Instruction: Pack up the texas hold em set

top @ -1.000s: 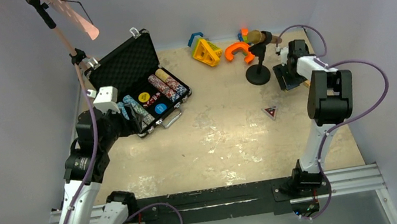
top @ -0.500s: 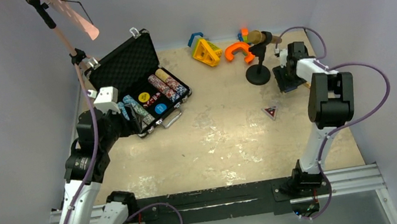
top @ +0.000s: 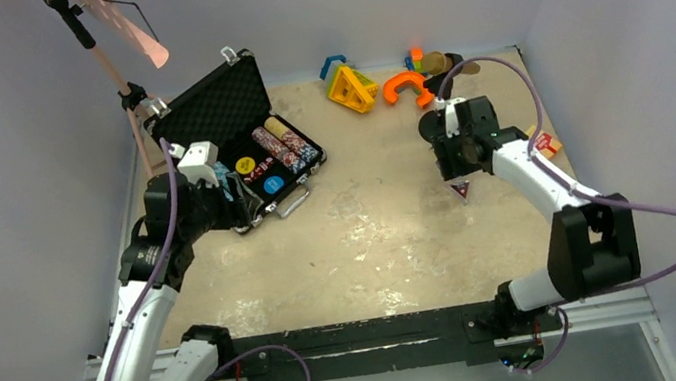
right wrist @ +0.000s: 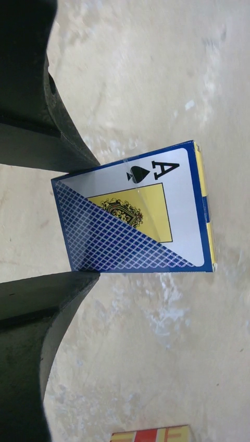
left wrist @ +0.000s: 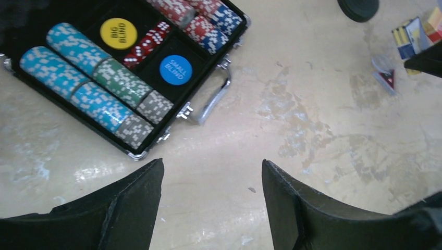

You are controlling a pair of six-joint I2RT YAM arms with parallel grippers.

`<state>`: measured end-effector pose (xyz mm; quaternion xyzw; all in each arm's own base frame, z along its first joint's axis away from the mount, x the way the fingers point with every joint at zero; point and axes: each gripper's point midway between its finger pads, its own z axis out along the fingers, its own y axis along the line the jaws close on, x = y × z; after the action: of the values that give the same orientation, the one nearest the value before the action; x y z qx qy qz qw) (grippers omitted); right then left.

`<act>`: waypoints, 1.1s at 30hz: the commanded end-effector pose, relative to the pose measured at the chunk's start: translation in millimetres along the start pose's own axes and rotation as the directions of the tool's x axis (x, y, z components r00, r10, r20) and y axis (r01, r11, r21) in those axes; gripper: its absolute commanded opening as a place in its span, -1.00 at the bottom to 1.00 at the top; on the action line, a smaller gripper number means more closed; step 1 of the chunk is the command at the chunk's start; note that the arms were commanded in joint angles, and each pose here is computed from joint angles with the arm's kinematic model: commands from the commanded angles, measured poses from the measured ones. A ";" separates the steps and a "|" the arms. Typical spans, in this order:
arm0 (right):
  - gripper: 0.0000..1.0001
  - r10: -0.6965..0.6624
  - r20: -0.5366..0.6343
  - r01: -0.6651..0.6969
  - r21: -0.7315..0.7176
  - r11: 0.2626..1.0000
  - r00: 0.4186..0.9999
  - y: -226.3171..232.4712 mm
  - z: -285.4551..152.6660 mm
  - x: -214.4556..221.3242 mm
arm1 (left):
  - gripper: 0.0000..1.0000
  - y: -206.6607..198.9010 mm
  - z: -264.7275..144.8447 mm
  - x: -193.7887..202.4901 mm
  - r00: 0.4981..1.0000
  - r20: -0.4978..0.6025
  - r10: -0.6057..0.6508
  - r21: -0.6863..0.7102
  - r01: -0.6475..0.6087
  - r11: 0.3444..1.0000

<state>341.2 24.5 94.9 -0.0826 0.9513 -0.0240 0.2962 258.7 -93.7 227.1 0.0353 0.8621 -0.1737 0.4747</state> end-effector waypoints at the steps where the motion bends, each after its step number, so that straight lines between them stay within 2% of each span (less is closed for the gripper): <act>1: -0.92 -0.017 0.137 0.028 -0.082 0.996 0.990 39.0 -36.2 -19.4 | 0.42 -44.9 -3.4 -11.5 1.000 0.028 -0.004 0.242 -0.003 0.970; 3: -0.92 -0.060 0.216 0.094 -0.148 0.985 0.974 65.7 -53.6 -23.8 | 0.39 -59.2 -1.9 -8.1 1.000 0.008 -0.011 0.322 0.008 0.947; 6: -0.95 -0.128 0.344 0.234 -0.285 0.930 0.930 118.5 -76.6 -27.6 | 0.37 -81.7 1.3 -0.9 0.999 -0.049 -0.019 0.442 0.039 0.896; 11: -0.99 -0.201 0.522 0.445 -0.397 0.803 0.829 189.8 -108.3 -28.4 | 0.38 -125.7 -1.8 5.9 0.987 -0.148 -0.062 0.666 0.146 0.732; 14: -0.99 -0.210 0.614 0.541 -0.420 0.729 0.760 227.5 -130.8 -29.8 | 0.41 -139.8 -1.8 10.1 0.976 -0.202 -0.077 0.726 0.202 0.657; 18: -0.98 -0.230 0.689 0.635 -0.416 0.651 0.687 265.6 -156.1 -28.2 | 0.44 -143.3 6.5 22.8 0.955 -0.289 -0.072 0.718 0.266 0.643; 23: -0.98 -0.296 0.714 0.704 -0.377 0.602 0.634 295.5 -163.8 -25.8 | 0.46 -149.0 13.4 29.6 0.927 -0.364 -0.090 0.721 0.342 0.602; 25: -0.98 -0.311 0.724 0.720 -0.356 0.595 0.615 303.2 -166.3 -25.9 | 0.46 -146.4 18.5 34.6 0.917 -0.389 -0.092 0.698 0.358 0.620; 29: -0.98 -0.327 0.742 0.744 -0.331 0.581 0.585 314.0 -173.2 -25.8 | 0.42 -131.3 31.4 49.4 0.891 -0.446 -0.087 0.597 0.368 0.713; 33: -0.99 -0.338 0.742 0.739 -0.301 0.603 0.579 311.3 -170.8 -29.1 | 0.31 -128.4 36.6 57.0 0.868 -0.488 -0.096 0.566 0.398 0.723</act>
<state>203.1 322.7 168.2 -0.5014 0.7136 0.2076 0.4430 226.4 -231.8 193.8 0.1067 0.8196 -0.5229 0.2085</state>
